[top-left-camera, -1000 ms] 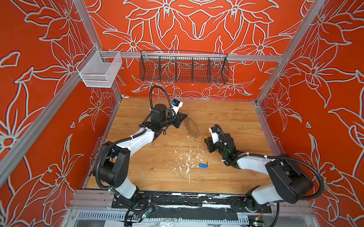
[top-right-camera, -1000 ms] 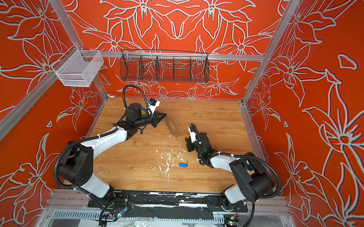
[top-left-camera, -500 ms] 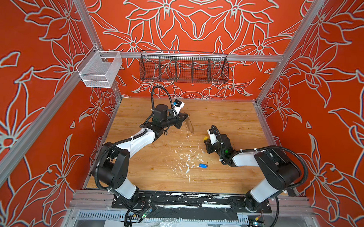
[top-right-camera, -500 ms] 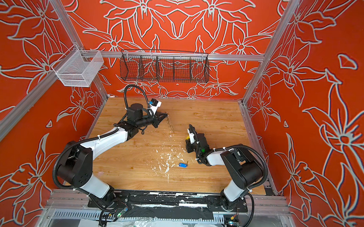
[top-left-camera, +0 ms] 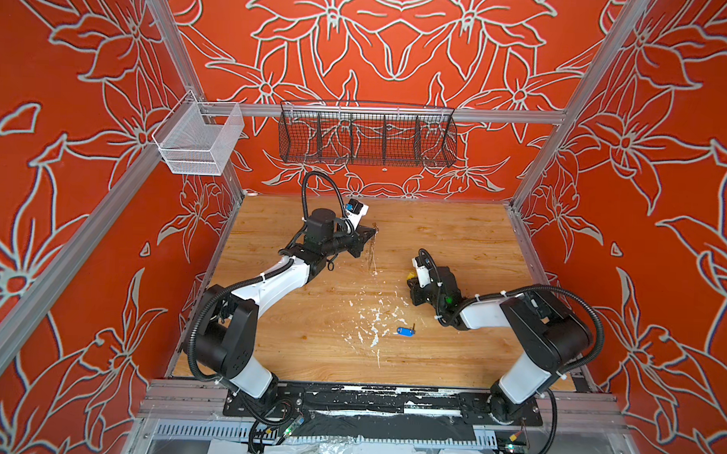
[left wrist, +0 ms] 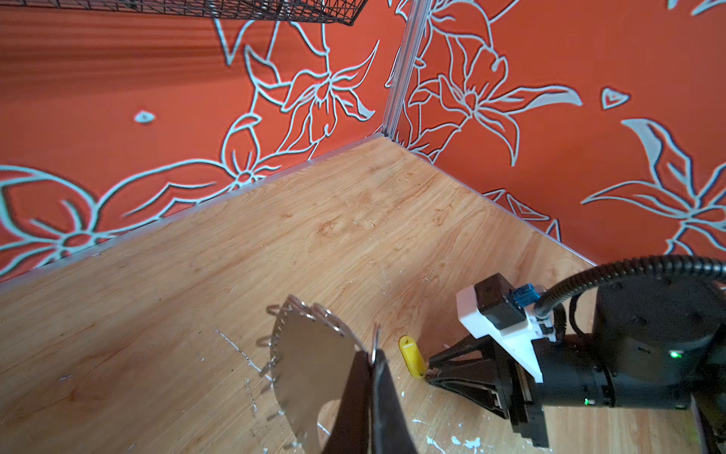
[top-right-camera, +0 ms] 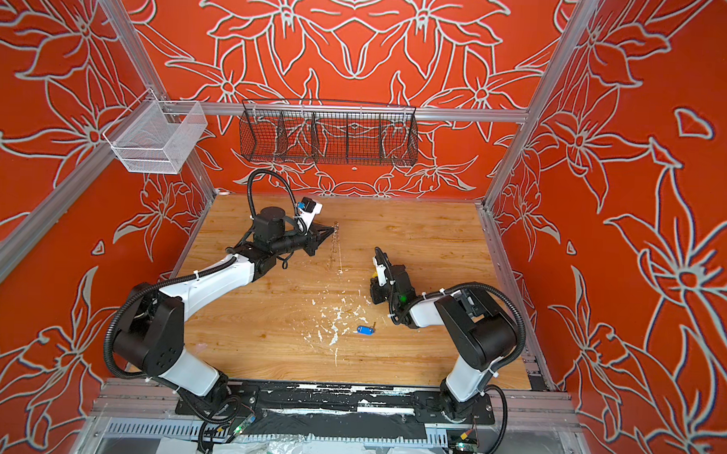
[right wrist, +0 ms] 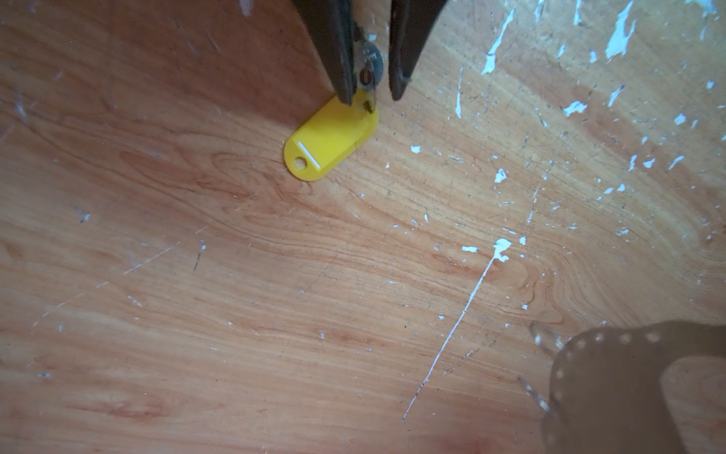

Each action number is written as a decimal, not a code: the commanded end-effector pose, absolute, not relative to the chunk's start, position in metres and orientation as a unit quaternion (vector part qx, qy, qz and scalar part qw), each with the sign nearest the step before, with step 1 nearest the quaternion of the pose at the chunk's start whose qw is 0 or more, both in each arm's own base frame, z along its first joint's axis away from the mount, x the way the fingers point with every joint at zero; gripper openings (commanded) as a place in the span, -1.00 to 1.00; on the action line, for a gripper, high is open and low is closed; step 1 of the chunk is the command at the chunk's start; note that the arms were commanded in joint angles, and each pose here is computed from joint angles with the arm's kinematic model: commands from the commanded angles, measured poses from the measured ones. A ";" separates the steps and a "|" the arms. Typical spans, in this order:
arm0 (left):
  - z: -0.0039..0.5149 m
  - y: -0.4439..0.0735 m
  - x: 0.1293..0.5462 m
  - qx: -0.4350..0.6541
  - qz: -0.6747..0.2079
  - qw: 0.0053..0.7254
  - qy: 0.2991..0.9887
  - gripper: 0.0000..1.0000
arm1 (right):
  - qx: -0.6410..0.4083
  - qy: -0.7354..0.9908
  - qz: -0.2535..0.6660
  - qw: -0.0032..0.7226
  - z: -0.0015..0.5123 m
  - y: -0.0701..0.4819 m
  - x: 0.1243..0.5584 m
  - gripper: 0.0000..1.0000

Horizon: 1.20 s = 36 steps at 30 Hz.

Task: Put the keys on the keyring
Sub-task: 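Grasp the yellow-tagged key's metal end with the right gripper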

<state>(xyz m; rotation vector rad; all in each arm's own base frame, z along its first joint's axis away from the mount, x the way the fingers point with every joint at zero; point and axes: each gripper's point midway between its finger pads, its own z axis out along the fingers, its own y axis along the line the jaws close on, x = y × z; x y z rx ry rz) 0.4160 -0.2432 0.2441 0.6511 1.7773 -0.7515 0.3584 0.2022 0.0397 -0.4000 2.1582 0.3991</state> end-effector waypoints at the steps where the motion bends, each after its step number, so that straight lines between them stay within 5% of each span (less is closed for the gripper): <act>1: 0.271 -0.243 0.411 0.284 -0.314 0.552 0.719 -1.00 | -0.168 0.864 0.152 0.450 0.043 0.203 0.367 -0.63; 36: 0.268 -0.245 0.414 0.285 -0.317 0.547 0.721 -1.00 | -0.166 0.860 0.147 0.459 0.034 0.198 0.363 -0.65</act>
